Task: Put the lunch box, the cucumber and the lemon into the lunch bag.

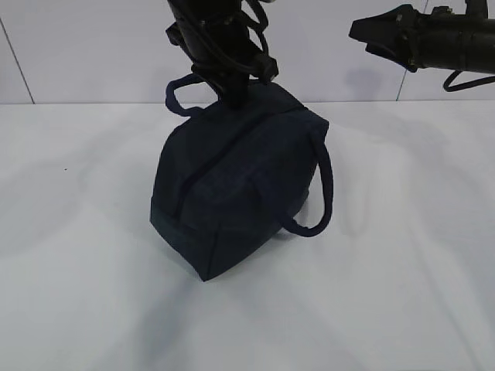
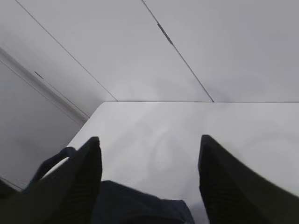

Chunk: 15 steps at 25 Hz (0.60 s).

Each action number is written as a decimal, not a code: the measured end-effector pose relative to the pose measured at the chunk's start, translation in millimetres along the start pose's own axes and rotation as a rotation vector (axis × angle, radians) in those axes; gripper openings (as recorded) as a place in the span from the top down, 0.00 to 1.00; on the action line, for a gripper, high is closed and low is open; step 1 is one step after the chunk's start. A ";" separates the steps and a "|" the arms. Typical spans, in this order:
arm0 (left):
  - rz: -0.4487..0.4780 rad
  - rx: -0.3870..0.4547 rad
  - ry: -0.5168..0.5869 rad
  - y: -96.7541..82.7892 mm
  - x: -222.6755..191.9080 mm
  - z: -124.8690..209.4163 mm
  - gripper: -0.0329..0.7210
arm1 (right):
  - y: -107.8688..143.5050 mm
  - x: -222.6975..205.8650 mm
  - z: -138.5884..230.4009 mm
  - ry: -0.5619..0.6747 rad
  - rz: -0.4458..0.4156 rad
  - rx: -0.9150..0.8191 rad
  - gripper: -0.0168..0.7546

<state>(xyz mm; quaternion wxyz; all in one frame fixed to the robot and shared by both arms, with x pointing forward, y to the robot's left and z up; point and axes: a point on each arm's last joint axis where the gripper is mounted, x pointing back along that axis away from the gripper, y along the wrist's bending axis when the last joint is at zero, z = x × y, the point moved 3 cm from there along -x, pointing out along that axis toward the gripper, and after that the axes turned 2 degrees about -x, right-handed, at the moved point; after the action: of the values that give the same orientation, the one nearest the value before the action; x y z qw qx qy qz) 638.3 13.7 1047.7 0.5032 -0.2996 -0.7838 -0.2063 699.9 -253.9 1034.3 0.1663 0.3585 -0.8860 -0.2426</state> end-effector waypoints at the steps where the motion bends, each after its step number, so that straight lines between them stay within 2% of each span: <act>1: -0.015 0.002 -0.011 3.6 -0.7 -1.1 0.84 | 0.2 0.0 -0.2 0.002 -0.001 -0.003 0.35; 5: -0.042 0.035 -0.055 16.2 1.6 -5.5 0.49 | 3.3 0.1 3.5 0.033 -0.025 -0.010 0.35; 7: -0.054 0.054 -0.058 21.8 1.9 -5.1 0.38 | 4.4 0.8 4.8 0.046 -0.038 -0.016 0.35; 11: -0.094 0.075 -0.056 32.0 2.5 -3.7 0.32 | 14.4 2.9 4.6 0.066 -0.094 -0.013 0.39; 15: -0.148 0.090 -0.110 37.6 20.7 -7.8 0.32 | 38.0 13.0 -12.9 0.043 -0.117 0.047 0.45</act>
<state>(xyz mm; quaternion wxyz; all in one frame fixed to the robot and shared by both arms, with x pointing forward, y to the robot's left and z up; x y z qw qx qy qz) 662.4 42.0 1070.6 0.4558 -0.2287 -0.8388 -0.1907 675.9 -243.4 1067.4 0.1625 0.4187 -0.8651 -0.2234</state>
